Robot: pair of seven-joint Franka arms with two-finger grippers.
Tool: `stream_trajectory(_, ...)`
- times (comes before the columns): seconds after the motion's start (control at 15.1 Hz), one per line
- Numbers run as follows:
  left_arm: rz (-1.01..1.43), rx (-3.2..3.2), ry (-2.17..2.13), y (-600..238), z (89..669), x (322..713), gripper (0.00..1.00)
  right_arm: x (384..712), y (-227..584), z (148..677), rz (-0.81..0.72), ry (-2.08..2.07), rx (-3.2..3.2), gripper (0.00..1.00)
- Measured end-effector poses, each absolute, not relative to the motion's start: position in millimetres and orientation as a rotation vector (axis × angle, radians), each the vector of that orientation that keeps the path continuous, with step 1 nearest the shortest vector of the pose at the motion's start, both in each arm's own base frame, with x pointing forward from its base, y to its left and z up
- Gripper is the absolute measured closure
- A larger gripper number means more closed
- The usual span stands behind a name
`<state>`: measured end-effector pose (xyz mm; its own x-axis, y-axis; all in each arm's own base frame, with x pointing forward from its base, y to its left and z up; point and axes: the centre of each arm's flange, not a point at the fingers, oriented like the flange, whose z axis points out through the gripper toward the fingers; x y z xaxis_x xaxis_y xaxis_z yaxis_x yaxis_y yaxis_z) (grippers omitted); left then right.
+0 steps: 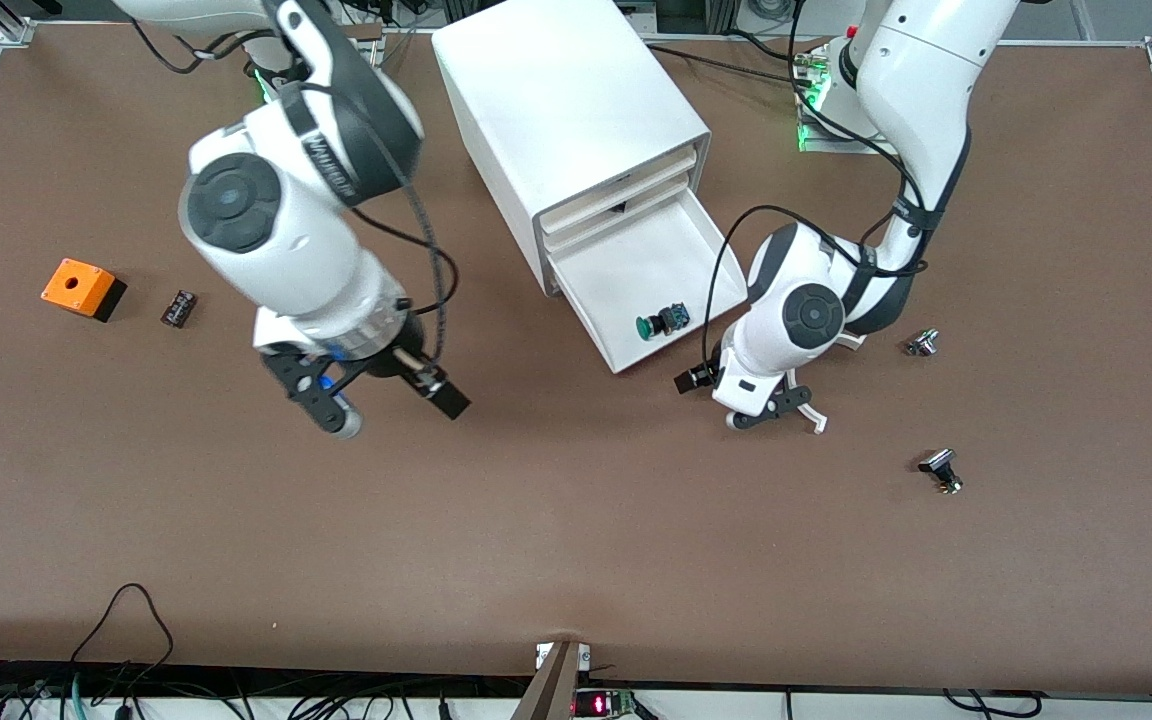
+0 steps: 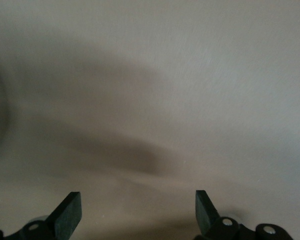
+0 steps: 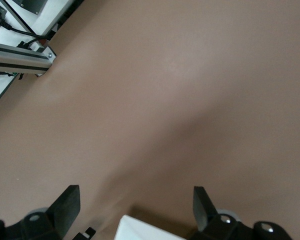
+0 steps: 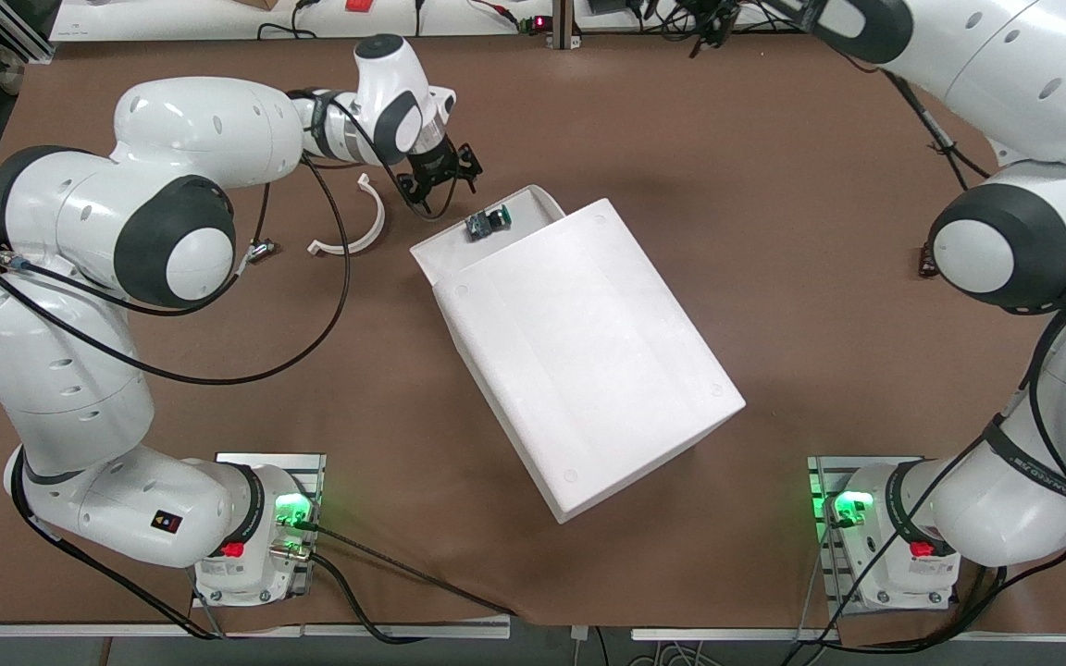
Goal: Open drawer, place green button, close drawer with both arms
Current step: 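Open the right gripper and lift it out of the drawer, then push the drawer shut with the left gripper while the right gripper retracts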
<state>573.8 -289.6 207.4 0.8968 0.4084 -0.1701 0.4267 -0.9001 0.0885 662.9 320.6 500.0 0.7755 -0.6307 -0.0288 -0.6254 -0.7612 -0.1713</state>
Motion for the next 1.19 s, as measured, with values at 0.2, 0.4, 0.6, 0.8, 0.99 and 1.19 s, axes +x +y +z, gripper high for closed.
stream_trajectory(0.2, -0.251, 2.946, 0.68, -316.7, 202.3, 553.5, 0.0, 669.5, 277.7, 504.0, -0.066, 0.84, -2.87, 0.0)
stream_trajectory(0.4, -0.272, 2.958, 0.686, -342.8, 198.9, 533.2, 0.0, 668.0, 240.4, 506.6, -0.085, 0.68, -2.957, 0.0)
stream_trajectory(0.6, -0.283, 2.958, 0.656, -355.8, 200.8, 523.6, 0.0, 666.3, 196.6, 509.1, -0.072, 0.469, -3.057, 0.0)
stream_trajectory(0.8, -0.313, 2.957, 0.605, -375.4, 201.4, 507.7, 0.0, 664.7, 151.9, 518.3, -0.023, 0.337, -3.106, 0.0)
stream_trajectory(0.99, -0.376, 2.965, 0.589, -392.9, 203.2, 486.5, 0.0, 661.5, 111.4, 531.4, -0.011, 0.301, -3.111, 0.0)
stream_trajectory(1.19, -0.443, 2.983, 0.549, -408.5, 208.9, 466.3, 0.0, 645.5, 81.0, 544.5, -0.006, 0.261, -3.101, 0.0)
